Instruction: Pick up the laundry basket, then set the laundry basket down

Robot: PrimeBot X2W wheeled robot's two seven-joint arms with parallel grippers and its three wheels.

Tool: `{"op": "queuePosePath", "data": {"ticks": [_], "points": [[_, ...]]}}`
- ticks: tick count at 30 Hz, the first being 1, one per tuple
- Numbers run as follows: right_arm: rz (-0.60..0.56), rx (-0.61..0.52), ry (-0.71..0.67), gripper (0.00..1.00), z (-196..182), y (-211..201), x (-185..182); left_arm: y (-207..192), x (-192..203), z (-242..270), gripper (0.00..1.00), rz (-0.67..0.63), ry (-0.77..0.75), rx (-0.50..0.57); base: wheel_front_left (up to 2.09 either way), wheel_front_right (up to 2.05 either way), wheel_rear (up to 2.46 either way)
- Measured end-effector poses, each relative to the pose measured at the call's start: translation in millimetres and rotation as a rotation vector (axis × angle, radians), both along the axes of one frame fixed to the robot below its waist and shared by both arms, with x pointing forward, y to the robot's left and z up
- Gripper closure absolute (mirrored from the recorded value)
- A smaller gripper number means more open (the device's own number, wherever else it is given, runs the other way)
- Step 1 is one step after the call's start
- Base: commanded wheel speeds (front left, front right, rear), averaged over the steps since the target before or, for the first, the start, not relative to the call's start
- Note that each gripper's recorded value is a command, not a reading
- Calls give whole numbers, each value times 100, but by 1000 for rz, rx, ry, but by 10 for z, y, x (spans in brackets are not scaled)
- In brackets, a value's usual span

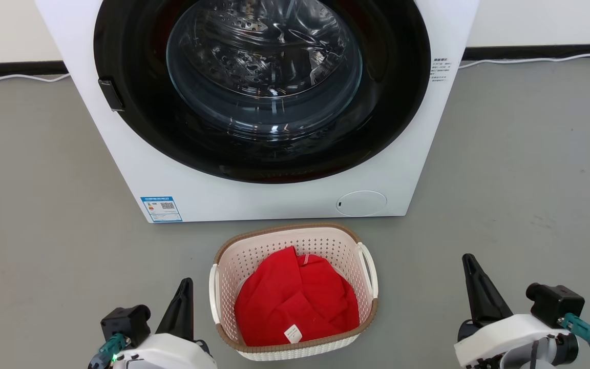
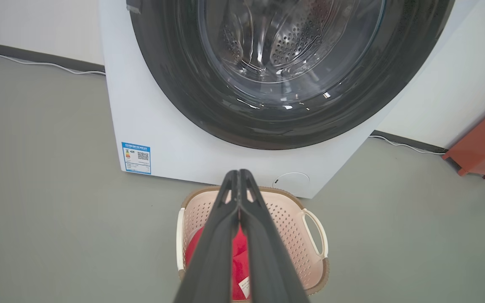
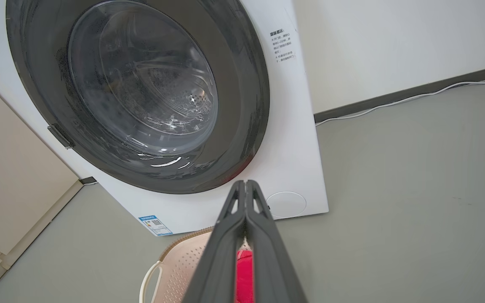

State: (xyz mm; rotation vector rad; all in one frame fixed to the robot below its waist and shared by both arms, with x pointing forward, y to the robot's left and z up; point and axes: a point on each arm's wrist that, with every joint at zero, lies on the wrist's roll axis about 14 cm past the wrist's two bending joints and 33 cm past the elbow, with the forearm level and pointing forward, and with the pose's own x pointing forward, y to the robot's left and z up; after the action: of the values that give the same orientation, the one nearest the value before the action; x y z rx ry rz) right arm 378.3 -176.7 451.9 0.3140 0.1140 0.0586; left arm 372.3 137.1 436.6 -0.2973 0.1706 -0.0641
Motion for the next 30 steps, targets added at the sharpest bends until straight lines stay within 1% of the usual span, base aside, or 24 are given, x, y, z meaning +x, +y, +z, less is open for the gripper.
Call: {"op": "queuePosePath", "data": {"ticks": [23,24,30], "points": [[-84,231,30,100,33,-109,24,142,10,7,100,88,51,-228,0,0,0],[-90,251,33,100,38,-120,27,152,10,7,100,96,54,-253,0,0,0],[-106,310,36,100,54,-138,32,182,12,19,100,113,62,-316,0,0,0]]}}
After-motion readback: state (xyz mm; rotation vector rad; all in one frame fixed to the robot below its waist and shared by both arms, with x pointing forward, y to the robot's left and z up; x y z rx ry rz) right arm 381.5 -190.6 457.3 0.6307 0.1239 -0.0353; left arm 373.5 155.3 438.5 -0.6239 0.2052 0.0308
